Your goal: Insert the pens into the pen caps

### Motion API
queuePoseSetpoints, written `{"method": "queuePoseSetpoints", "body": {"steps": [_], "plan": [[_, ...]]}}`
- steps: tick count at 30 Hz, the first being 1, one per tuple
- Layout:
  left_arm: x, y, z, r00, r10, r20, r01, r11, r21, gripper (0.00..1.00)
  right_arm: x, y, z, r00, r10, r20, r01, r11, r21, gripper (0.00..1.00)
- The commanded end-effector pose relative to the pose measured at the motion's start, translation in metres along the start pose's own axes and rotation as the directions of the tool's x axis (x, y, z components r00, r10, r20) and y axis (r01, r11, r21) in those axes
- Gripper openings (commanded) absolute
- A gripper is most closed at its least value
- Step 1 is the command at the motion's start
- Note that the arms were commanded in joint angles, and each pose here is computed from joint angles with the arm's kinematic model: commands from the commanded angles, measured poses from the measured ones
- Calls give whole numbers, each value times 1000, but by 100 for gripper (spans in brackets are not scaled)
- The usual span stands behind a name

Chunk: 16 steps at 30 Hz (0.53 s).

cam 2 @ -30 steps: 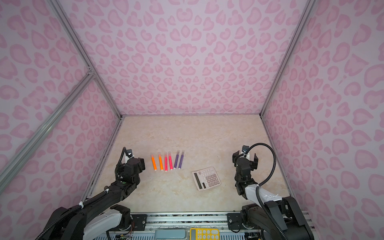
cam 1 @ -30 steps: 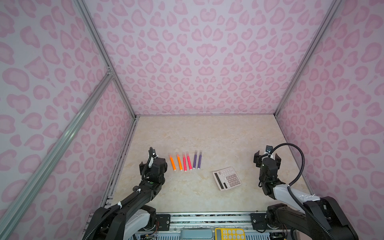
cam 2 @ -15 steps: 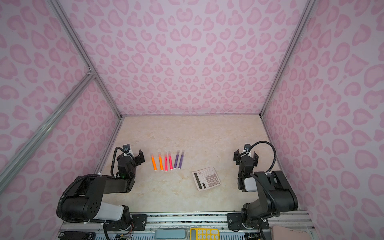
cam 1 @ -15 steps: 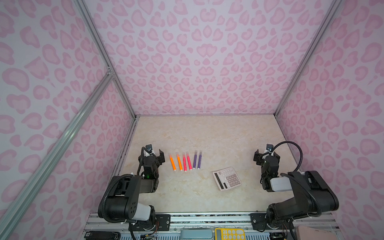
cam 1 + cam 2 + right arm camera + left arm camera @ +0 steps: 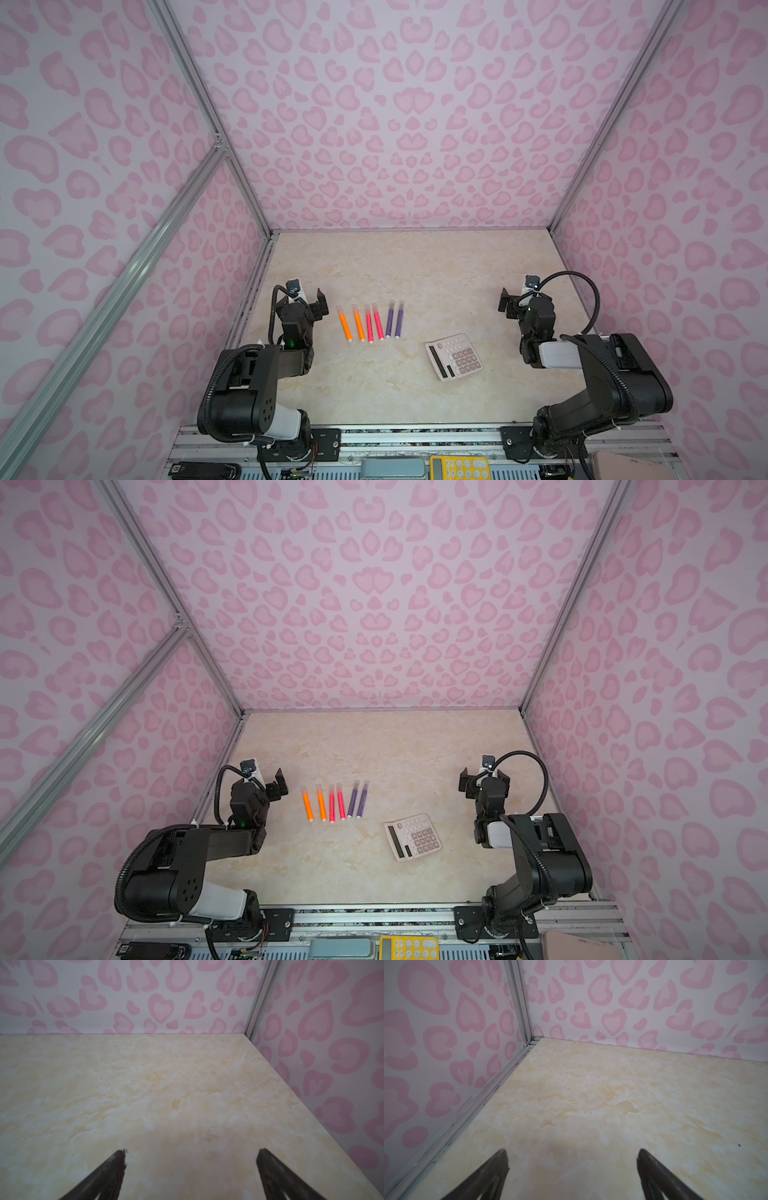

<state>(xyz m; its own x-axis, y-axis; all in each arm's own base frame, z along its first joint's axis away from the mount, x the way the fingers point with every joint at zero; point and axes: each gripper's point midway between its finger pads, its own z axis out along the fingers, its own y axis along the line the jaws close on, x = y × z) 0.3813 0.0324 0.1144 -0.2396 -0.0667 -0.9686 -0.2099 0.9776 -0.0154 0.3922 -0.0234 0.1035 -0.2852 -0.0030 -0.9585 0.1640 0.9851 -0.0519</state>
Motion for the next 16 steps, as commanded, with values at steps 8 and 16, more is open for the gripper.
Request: {"method": "queuePoseSetpoints", "body": {"steps": [8, 16], "plan": [[-5, -1, 1, 1000, -5, 16, 5, 1000, 4, 98, 6, 0, 0, 1000, -5, -26, 5, 1000, 1, 100], [-4, -1, 1, 1000, -3, 13, 3, 1000, 4, 98, 6, 0, 0, 1000, -3, -27, 3, 1000, 1, 100]]}}
